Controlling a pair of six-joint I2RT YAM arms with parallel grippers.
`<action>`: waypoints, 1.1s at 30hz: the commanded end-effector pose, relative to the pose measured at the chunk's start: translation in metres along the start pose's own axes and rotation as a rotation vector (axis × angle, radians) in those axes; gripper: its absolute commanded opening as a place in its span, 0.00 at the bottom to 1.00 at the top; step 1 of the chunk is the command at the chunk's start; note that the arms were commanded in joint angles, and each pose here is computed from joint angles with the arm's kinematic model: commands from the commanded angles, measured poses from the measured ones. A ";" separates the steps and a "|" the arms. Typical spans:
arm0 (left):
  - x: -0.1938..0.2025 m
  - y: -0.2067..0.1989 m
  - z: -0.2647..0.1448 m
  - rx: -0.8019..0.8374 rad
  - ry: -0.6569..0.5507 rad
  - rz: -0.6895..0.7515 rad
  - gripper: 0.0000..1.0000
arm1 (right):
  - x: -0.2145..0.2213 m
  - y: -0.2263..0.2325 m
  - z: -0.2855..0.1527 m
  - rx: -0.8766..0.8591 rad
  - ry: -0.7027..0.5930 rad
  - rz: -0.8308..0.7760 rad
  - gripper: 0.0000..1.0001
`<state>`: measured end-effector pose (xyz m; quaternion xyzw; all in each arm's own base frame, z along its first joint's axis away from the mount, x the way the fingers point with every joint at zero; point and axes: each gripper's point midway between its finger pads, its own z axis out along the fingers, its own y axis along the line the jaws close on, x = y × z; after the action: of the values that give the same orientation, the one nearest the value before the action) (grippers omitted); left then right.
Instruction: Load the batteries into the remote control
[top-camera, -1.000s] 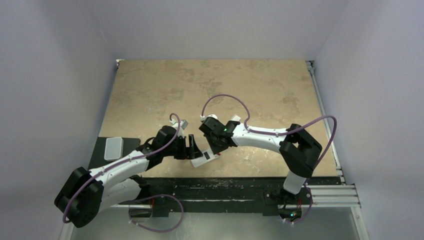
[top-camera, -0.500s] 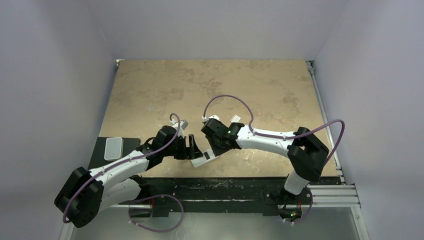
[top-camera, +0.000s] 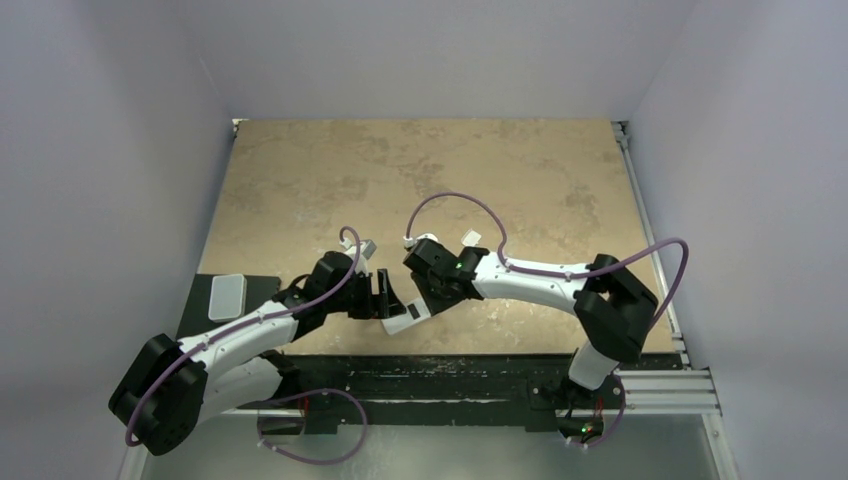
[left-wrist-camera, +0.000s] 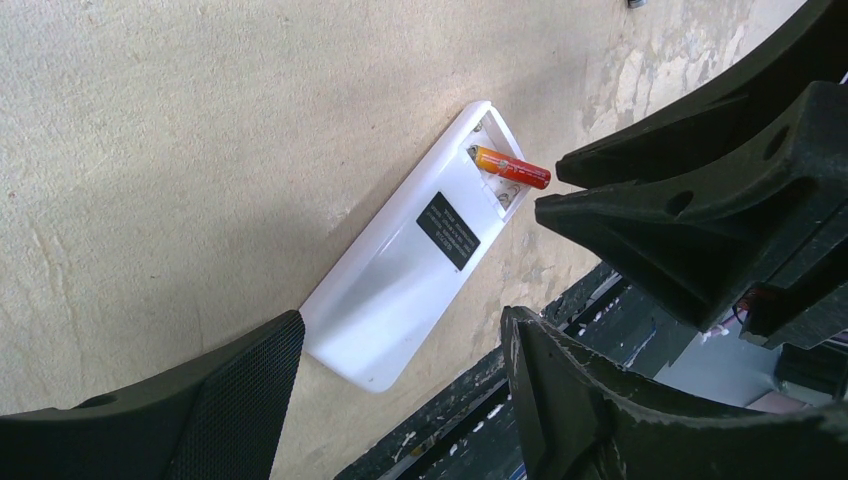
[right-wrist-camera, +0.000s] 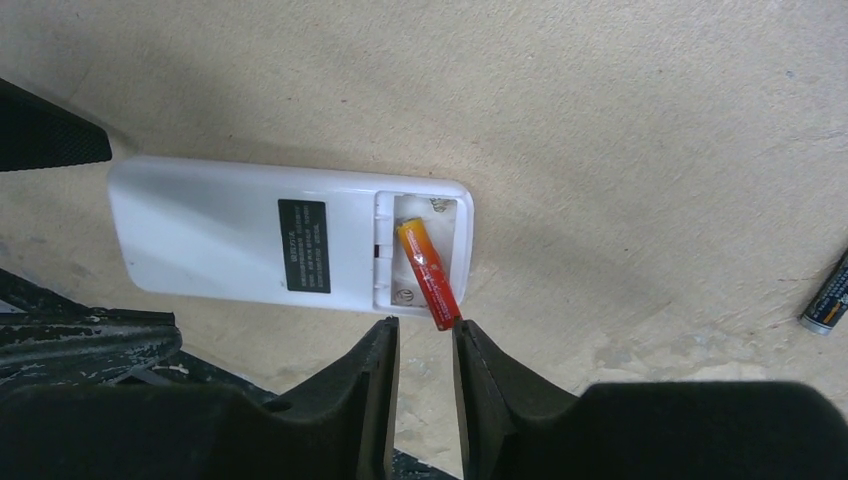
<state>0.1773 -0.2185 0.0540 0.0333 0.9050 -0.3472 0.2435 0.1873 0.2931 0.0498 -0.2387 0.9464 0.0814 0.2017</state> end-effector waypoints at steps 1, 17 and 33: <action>-0.010 -0.010 -0.001 0.036 -0.031 0.021 0.72 | 0.000 0.005 0.003 -0.020 -0.003 -0.020 0.34; -0.010 -0.010 0.000 0.035 -0.029 0.020 0.72 | 0.004 -0.007 0.009 0.047 0.011 -0.031 0.34; -0.010 -0.009 0.000 0.034 -0.028 0.020 0.73 | 0.006 -0.009 0.014 0.063 0.019 -0.042 0.26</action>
<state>0.1773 -0.2185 0.0540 0.0333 0.9050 -0.3472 0.2435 0.1898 0.2867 0.0336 -0.2476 0.9479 0.0524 0.1937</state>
